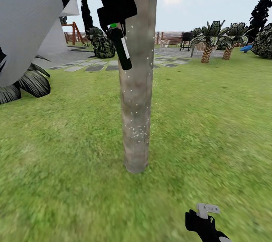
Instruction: In the garden, pick up the pesticide atomizer on the floor and spray pesticide onto both trees until each tree trunk is fully covered.
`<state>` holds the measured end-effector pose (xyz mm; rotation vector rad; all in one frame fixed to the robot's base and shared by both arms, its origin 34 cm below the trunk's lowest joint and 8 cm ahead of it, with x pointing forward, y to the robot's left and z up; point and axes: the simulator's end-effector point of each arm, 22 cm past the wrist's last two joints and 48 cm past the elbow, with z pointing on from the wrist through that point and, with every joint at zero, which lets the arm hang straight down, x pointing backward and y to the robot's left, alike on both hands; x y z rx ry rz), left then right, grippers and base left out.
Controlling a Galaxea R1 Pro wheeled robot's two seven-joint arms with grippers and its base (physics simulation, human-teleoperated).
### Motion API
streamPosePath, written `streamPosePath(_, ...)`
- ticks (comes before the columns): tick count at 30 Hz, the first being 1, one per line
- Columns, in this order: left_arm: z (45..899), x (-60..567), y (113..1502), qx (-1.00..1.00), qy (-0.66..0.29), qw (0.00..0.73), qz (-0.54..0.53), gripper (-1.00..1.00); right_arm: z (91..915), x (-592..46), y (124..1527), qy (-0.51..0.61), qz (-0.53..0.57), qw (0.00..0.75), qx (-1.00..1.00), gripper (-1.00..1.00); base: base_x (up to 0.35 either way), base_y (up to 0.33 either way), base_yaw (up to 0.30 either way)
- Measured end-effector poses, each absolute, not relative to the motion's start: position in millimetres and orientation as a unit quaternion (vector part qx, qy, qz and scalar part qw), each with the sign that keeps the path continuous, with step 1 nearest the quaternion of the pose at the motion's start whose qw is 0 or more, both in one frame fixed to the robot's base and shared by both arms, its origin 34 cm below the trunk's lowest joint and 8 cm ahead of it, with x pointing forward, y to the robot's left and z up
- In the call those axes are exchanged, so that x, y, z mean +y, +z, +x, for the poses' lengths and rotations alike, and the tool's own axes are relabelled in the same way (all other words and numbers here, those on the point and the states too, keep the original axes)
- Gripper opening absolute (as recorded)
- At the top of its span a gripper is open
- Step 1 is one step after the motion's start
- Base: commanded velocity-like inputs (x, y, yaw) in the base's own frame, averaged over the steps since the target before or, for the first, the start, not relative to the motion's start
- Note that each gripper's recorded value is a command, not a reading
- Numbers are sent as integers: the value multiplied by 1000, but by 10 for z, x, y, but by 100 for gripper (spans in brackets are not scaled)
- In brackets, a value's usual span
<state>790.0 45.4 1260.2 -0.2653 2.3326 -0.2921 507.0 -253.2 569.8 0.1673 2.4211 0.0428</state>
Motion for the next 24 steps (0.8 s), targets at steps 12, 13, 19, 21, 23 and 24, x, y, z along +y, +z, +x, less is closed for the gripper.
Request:
streamPosePath(12,7894,-12,10583,956,-136,241,-99,-100,5075,-2555,5698,15,68,350,934,-100,0,0,0)
streamPosePath(13,7877,-20,10417,959,-132,233,-97,-100,5076,-2556,5698,14,68,350,934,-100,0,0,0)
streamPosePath(19,7729,-13,9484,971,-105,193,-91,-100,5076,-2560,5698,14,69,350,934,-100,0,0,0)
streamPosePath(21,7630,-41,9219,975,-104,175,-87,-100,5075,-2560,5699,14,69,350,934,-100,0,0,0)
streamPosePath(23,7491,-84,8921,980,-104,152,-81,-100,5075,-2560,5699,14,69,350,934,-100,0,0,0)
streamPosePath(24,7392,-87,8682,982,-99,139,-79,-100,5075,-2561,5699,14,69,350,934,-100,0,0,0)
